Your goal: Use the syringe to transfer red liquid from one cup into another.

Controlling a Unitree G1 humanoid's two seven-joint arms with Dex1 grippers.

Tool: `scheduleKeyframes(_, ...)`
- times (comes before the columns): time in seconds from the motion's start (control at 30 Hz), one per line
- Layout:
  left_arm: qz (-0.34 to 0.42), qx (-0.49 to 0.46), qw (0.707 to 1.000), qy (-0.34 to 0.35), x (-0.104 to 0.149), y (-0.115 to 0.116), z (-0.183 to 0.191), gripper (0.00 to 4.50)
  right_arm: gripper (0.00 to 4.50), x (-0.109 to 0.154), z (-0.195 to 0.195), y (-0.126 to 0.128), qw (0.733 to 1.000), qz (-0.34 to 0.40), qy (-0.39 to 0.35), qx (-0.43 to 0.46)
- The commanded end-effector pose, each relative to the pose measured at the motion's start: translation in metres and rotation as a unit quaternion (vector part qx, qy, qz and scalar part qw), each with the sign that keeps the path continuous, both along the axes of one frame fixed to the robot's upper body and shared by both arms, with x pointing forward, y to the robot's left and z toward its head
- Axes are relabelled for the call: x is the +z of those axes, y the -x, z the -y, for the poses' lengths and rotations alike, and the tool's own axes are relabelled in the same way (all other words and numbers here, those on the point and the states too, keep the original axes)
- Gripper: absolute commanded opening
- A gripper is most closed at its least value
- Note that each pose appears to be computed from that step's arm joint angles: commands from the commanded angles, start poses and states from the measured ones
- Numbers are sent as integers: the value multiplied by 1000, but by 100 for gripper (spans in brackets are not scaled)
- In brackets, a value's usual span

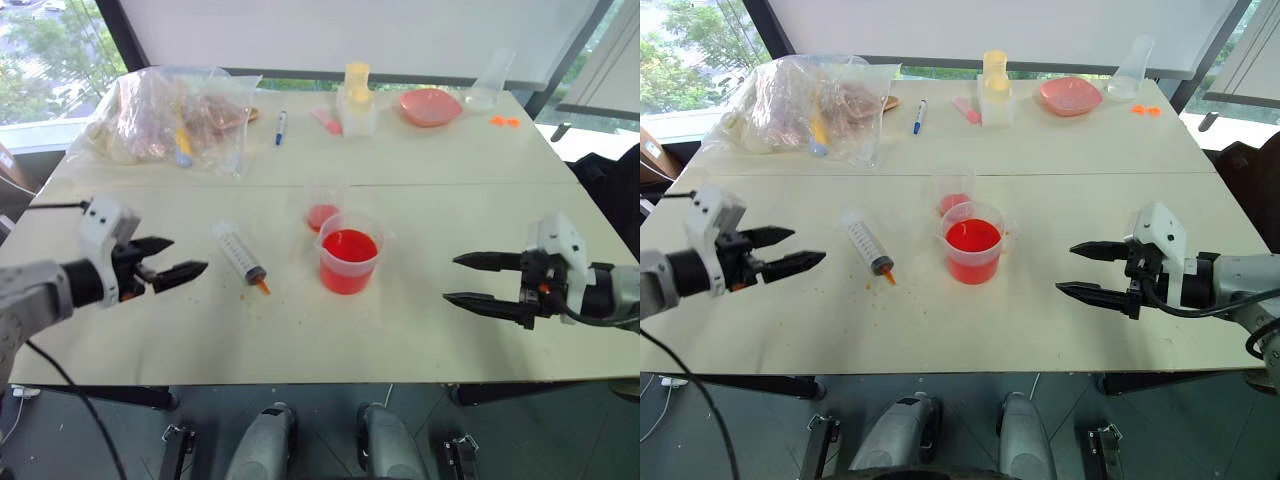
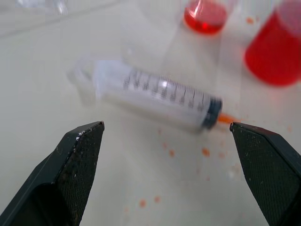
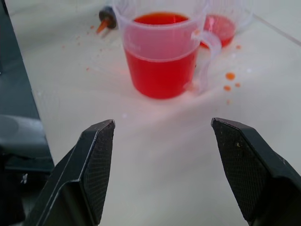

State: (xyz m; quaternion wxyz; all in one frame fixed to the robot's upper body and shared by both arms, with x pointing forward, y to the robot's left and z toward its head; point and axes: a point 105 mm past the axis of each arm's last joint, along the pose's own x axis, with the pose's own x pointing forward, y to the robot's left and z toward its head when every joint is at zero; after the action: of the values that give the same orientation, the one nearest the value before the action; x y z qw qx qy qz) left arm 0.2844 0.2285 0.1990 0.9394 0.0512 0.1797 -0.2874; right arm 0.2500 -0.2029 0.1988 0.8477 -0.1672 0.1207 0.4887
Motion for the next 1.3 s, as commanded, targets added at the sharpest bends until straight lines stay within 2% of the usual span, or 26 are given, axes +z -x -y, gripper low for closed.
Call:
scheduleKeyframes(0.03, -61, 42, 997, -17, 0, -10, 5, 445, 342, 29, -11, -1, 998, 51, -10, 31)
scheduleKeyframes(0.2, -203, 114, 972, 14, -8, -40, 1, 445, 342, 66, -38, 4, 986, 118, -3, 115)
scheduleKeyframes(0.33, -253, 202, 945, 40, -12, -59, -14, 445, 342, 76, -52, 7, 977, 136, -7, 163)
scheduleKeyframes(0.43, -295, 244, 922, 55, -26, -72, -5, 445, 342, 80, -71, 14, 962, 150, -5, 228)
scheduleKeyframes(0.67, -343, 300, 885, 94, -34, -97, 34, 445, 342, 76, -95, 18, 942, 166, 5, 293)
scheduleKeyframes(0.87, -344, 382, 854, 84, -50, -101, 32, 445, 342, 72, -98, 17, 940, 169, 12, 298)
scheduleKeyframes(1.0, -332, 411, 845, 78, -52, -102, 28, 445, 342, 69, -97, 14, 942, 168, 16, 291)
scheduleKeyframes(1.1, -331, 400, 851, 79, -51, -103, 34, 367, 342, 66, -97, 13, 943, 166, 21, 287)
scheduleKeyframes(1.23, -326, 398, 854, 79, -49, -102, 38, 215, 342, 65, -95, 14, 945, 161, 19, 283)
scheduleKeyframes(1.3, -322, 402, 853, 81, -48, -102, 37, 153, 342, 64, -94, 13, 947, 159, 17, 279)
